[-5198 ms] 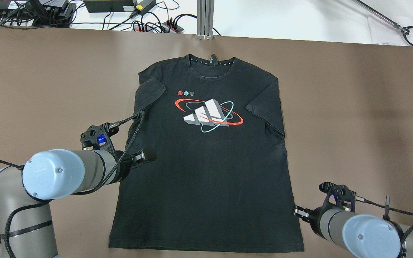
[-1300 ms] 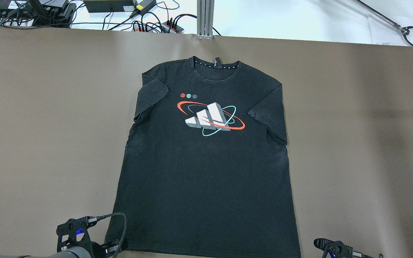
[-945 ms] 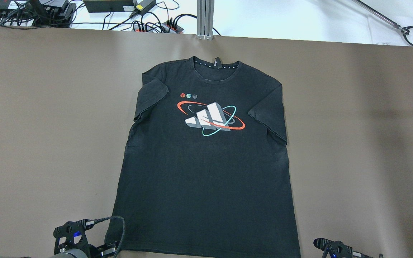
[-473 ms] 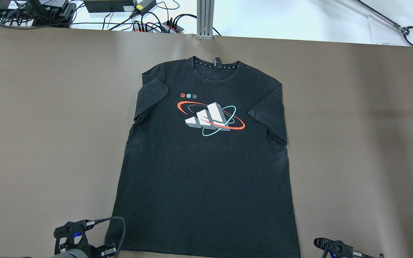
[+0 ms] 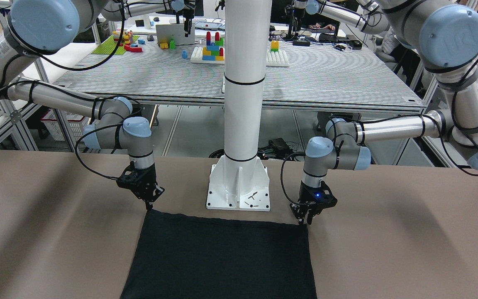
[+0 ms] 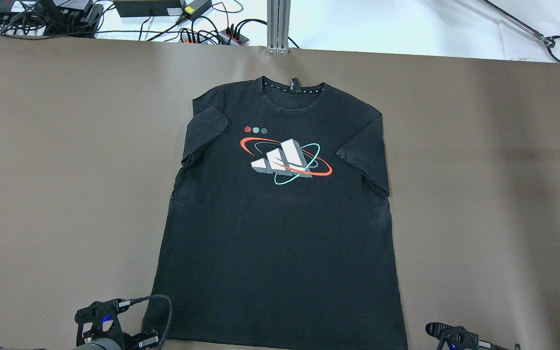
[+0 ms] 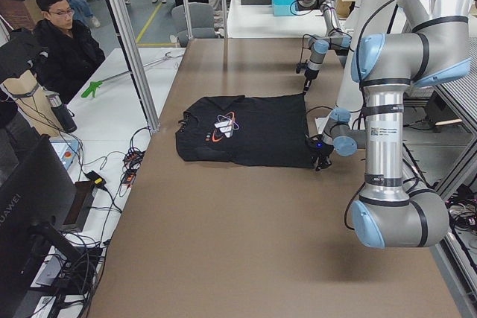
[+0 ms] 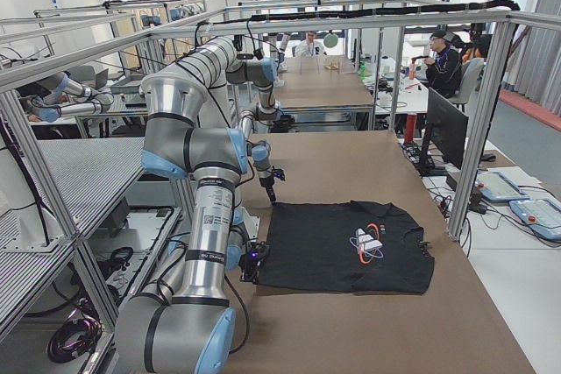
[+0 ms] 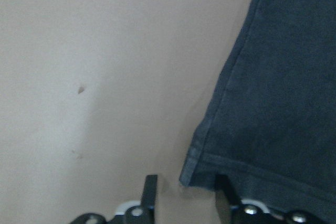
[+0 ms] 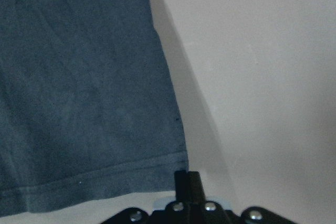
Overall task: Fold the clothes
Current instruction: 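Grasp the two hem corners nearest the robot with both grippers, then lift the hem with both grippers and carry it toward the collar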
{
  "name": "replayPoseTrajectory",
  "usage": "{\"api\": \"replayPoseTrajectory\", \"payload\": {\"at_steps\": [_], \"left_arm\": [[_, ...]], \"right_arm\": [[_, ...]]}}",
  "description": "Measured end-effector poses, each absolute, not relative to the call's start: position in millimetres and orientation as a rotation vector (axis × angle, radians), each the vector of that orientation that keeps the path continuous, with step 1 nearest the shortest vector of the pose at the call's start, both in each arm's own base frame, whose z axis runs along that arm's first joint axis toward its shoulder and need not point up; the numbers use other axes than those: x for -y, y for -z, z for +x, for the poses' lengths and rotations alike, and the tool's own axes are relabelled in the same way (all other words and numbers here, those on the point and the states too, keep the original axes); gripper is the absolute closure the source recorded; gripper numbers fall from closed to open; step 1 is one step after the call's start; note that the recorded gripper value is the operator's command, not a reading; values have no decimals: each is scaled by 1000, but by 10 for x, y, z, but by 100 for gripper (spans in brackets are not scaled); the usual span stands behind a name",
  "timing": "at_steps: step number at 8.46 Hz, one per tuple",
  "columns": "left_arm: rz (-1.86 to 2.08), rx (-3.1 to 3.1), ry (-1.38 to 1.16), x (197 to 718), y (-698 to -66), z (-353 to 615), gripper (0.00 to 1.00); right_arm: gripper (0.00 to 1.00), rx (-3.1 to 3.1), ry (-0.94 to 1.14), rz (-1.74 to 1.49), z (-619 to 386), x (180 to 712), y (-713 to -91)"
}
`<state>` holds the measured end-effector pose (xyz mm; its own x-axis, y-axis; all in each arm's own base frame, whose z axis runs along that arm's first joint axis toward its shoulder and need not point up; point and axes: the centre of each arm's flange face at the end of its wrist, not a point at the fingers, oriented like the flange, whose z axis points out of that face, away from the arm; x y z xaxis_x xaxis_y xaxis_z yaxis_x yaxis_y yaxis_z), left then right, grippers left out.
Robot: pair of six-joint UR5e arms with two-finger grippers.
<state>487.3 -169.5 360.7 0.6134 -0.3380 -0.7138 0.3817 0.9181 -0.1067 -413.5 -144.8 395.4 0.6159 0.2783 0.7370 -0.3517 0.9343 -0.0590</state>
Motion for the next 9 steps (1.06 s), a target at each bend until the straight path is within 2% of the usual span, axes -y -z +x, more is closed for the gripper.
{"api": "replayPoseTrajectory", "payload": {"at_steps": [1, 4, 9], "left_arm": [[58, -809, 415, 1695, -3612, 4884, 100], [51, -818, 415, 1702, -3569, 4863, 100], [20, -904, 414, 1701, -3145, 4530, 100]], "right_arm": [[100, 832, -363, 95, -4135, 1449, -3953], [100, 833, -364, 96, -4129, 1454, -3948], [100, 848, -363, 88, -3880, 1457, -3823]]}}
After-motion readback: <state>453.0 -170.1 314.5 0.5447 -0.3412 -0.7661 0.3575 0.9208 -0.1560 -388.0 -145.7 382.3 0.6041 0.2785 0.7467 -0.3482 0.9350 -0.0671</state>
